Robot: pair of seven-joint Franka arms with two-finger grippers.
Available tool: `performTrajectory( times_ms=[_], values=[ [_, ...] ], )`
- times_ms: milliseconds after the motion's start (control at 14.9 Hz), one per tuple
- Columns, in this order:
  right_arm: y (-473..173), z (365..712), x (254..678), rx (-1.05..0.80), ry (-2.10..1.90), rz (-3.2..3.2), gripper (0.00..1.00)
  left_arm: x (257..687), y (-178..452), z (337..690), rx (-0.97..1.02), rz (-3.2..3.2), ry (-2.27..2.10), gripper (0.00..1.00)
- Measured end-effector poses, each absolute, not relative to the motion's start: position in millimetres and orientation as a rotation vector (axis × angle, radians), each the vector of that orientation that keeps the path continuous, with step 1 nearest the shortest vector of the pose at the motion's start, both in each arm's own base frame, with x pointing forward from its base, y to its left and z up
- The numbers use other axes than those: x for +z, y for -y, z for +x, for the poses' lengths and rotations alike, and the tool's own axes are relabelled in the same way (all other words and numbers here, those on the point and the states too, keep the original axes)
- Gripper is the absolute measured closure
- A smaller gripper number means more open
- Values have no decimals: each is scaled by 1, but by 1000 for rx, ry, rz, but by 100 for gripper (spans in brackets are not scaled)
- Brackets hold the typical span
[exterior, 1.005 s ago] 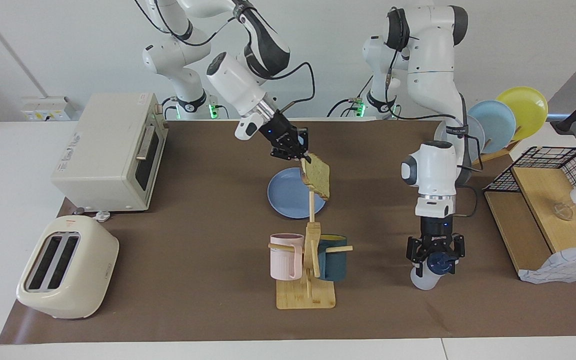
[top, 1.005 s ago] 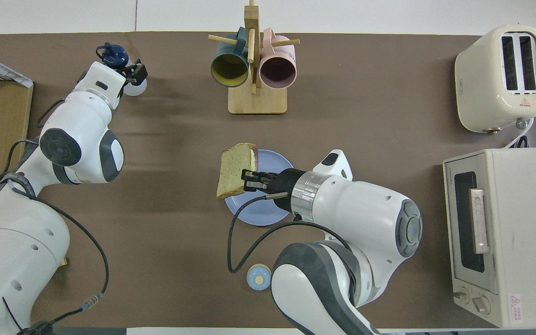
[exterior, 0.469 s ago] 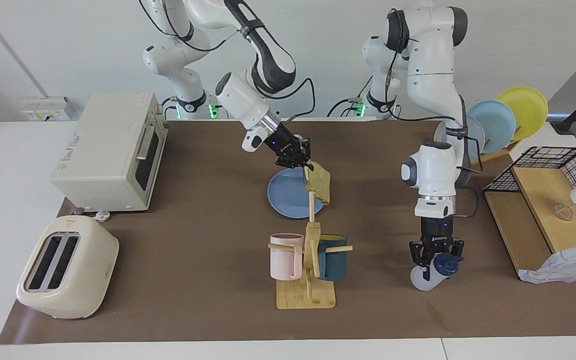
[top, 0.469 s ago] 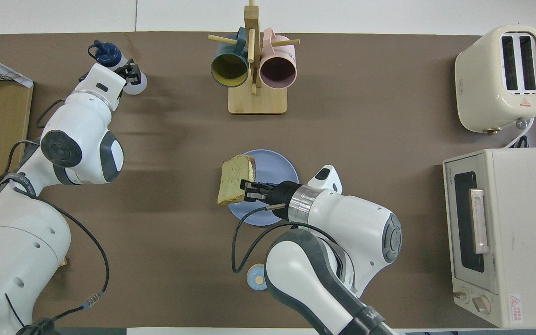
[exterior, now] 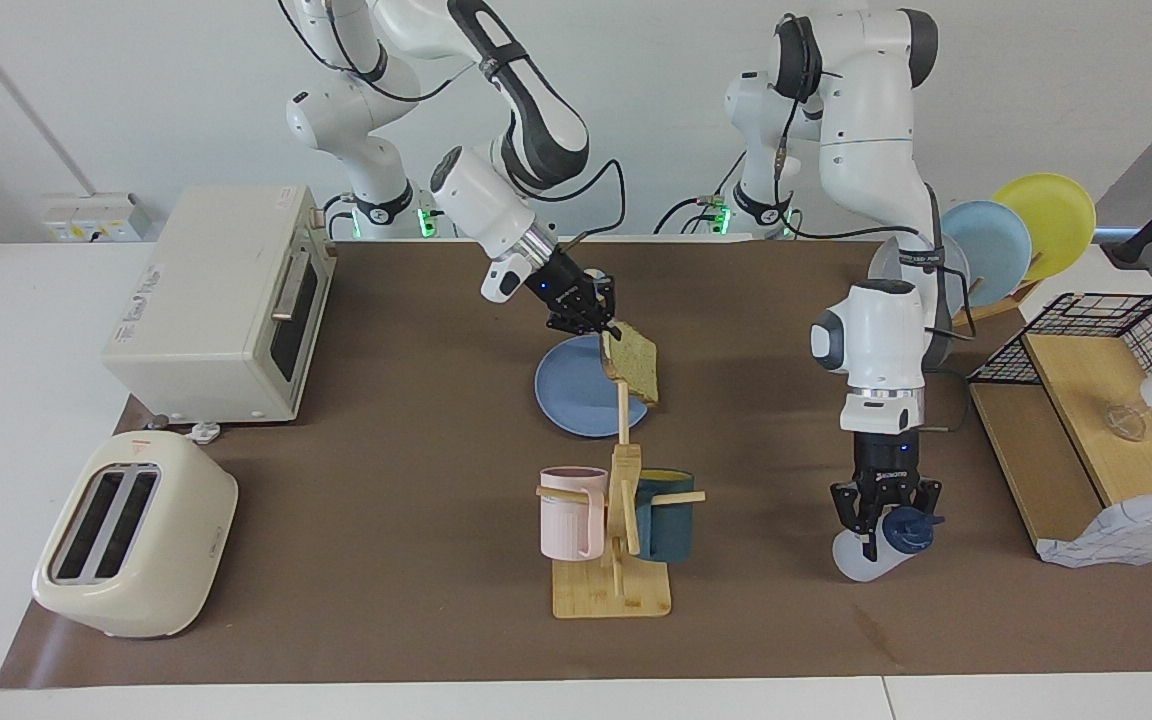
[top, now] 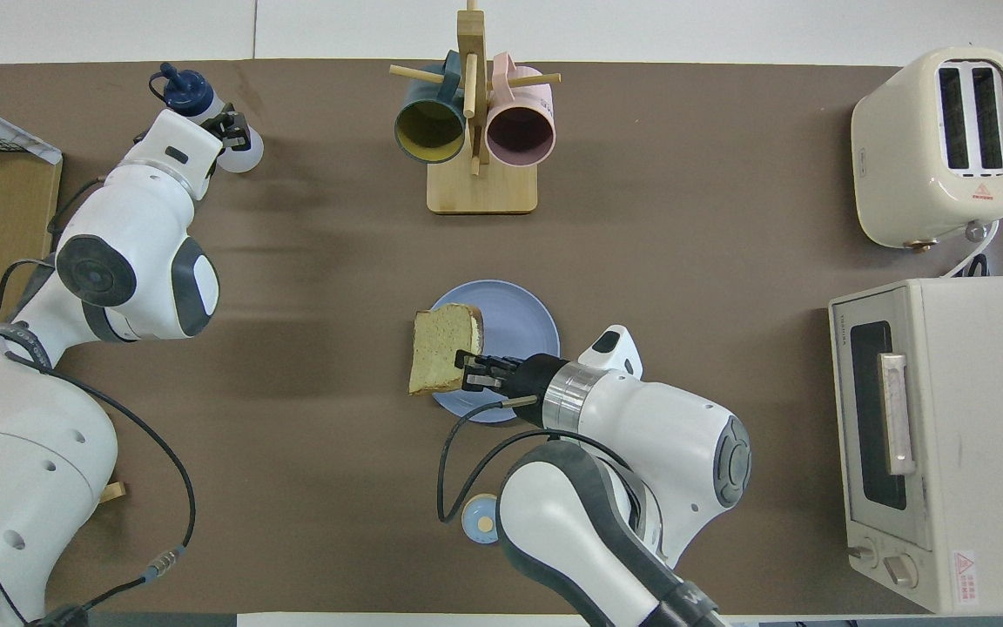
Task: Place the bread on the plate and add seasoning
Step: 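Lower the toast onto the plate while the left gripper lifts the bottle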
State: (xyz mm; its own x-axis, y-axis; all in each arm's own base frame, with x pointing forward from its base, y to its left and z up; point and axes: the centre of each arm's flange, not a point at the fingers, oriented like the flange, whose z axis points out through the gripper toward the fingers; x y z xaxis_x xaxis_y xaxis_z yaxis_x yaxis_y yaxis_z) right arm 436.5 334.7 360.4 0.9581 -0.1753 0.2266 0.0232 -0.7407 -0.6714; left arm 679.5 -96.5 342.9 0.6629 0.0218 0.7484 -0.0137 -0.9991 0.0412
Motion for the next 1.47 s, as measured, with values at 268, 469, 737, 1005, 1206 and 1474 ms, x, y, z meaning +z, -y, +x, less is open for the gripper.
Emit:
performTrajectory(
  times_ms=[268, 469, 737, 1005, 1206, 1474],
  values=[
    [-330, 434, 356, -369, -76, -2394, 92, 401, 93, 674, 1123, 2873, 2, 57],
    [-328, 434, 355, -366, -88, -2393, 92, 446, 92, 660, 996, 2925, 58, 57],
    [-327, 434, 355, -367, -92, -2393, 81, 488, 93, 637, 833, 3002, 150, 57],
    [-322, 438, 355, -377, -107, -2394, 39, 528, 94, 611, 631, 3062, 387, 57],
    [-318, 441, 355, -387, -107, -2396, 7, 547, 98, 587, 489, 3062, 593, 57],
    [-301, 452, 355, -447, -55, -2410, 0, 557, 119, 561, 332, 3029, 805, 57]
  ],
)
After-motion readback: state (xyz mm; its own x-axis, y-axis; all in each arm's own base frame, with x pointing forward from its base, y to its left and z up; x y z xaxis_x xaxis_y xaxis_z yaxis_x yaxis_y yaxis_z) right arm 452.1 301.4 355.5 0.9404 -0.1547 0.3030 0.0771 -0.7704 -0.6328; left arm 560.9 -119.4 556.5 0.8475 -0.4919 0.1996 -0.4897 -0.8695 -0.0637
